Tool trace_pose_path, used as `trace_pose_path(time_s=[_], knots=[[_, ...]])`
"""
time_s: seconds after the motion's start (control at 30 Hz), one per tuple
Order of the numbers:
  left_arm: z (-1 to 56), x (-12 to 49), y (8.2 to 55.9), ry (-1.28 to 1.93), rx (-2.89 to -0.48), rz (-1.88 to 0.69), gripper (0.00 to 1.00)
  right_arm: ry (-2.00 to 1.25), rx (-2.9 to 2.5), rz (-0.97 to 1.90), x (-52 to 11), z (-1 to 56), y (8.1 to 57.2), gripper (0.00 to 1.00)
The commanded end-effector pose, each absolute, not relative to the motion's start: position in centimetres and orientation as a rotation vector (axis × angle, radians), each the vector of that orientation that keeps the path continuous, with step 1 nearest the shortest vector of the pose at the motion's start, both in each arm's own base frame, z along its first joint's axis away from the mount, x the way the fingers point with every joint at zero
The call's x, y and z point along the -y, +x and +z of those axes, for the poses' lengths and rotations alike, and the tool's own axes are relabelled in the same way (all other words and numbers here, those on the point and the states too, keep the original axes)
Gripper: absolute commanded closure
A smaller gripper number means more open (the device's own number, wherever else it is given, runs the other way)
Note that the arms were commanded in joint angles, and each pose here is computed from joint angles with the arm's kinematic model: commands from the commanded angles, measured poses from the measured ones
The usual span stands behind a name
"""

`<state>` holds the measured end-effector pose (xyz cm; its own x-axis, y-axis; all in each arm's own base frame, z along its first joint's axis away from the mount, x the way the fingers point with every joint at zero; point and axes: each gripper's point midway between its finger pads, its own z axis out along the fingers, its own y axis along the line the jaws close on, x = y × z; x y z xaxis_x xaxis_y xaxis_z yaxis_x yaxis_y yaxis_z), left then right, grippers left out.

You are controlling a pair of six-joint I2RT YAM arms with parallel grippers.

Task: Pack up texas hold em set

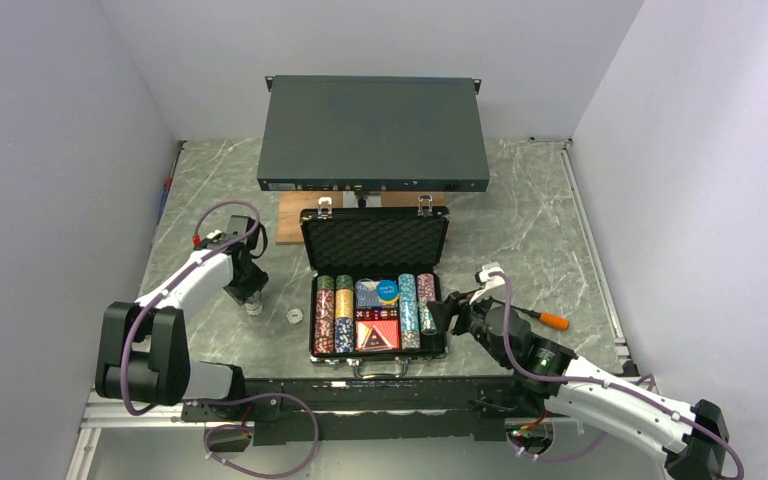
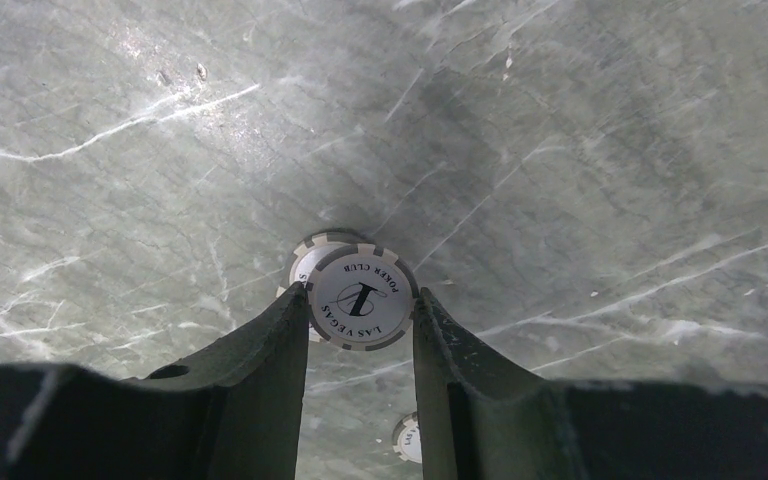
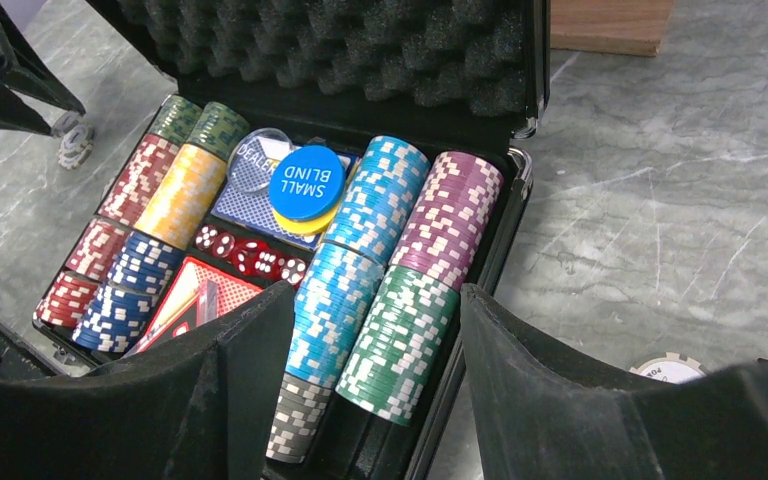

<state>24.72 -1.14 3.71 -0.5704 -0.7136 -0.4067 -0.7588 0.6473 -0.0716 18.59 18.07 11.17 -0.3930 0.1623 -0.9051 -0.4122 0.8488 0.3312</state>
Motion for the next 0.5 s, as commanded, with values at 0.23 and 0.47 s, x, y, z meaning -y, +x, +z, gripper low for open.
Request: trace_pose_path(time_s=[0.23, 0.47], knots=[[2.93, 0.78, 24.36, -1.215, -2.455, 0.193, 0.65, -0.164, -1.811, 0.663, -18.57, 13.77, 19.05, 0.36], [2.41, 0.90, 24.11, -1.224, -2.463, 0.190, 0.51, -0.160, -1.807, 0.667, -18.48, 13.80, 19.00, 0.36]])
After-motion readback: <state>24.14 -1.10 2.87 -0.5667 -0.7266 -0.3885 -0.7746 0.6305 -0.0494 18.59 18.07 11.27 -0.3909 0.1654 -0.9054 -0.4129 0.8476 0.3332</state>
